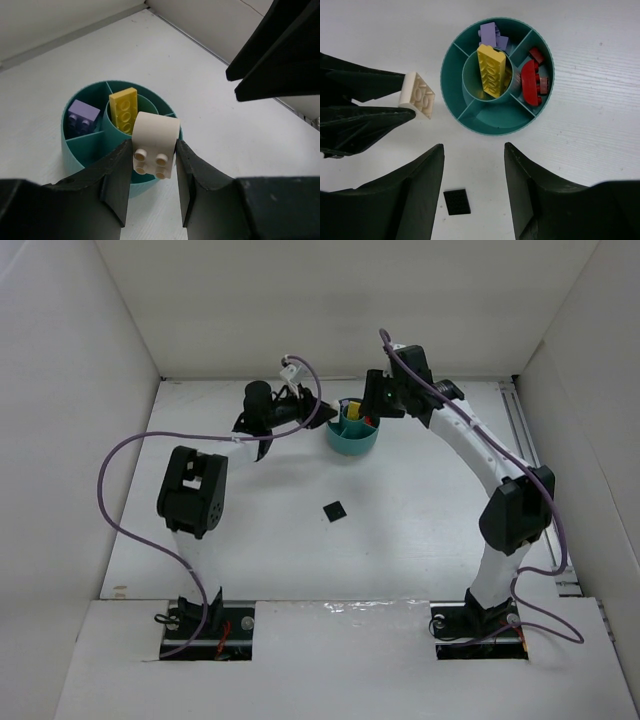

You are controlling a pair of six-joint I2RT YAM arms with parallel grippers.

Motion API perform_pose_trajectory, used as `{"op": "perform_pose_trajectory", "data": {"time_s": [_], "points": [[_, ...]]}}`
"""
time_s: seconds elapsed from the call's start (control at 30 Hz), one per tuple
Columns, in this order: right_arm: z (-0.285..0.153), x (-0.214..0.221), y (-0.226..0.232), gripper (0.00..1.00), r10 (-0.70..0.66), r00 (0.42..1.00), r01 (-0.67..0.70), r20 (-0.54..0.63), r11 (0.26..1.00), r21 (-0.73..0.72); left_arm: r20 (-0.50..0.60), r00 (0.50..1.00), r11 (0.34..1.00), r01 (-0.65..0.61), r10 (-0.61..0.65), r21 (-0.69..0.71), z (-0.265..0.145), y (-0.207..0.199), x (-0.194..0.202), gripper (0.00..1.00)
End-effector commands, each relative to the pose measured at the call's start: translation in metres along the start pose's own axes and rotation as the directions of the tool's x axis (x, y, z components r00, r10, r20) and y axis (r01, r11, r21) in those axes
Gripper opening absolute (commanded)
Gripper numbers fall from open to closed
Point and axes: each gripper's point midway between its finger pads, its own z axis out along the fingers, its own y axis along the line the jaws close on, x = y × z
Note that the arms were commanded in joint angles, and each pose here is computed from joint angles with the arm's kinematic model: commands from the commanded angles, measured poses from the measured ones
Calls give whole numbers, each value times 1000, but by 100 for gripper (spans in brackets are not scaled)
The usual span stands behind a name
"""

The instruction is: Sort the legos into containers by color

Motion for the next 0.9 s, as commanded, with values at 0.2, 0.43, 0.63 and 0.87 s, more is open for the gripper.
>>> {"op": "perform_pose_trajectory", "data": {"time_s": [0.2, 0.43, 0.63, 0.87], "points": [[-14, -21, -4, 56, 8, 999, -7, 50, 1000, -20, 55, 998, 994, -48, 43, 94, 14, -3, -11, 0], [-15, -16, -6, 56, 8, 999, -8, 41, 1000, -17, 46, 998, 997, -46, 43, 59, 23, 15, -4, 0], [-16, -10, -3, 56, -24, 1000, 24, 12, 999, -44, 36, 999, 998, -39, 37, 44, 30, 25, -1, 8], [-18, 9, 2, 54, -67, 996, 60, -59, 993, -99, 21, 999, 999, -46, 45, 29, 32, 32, 3, 12]]}}
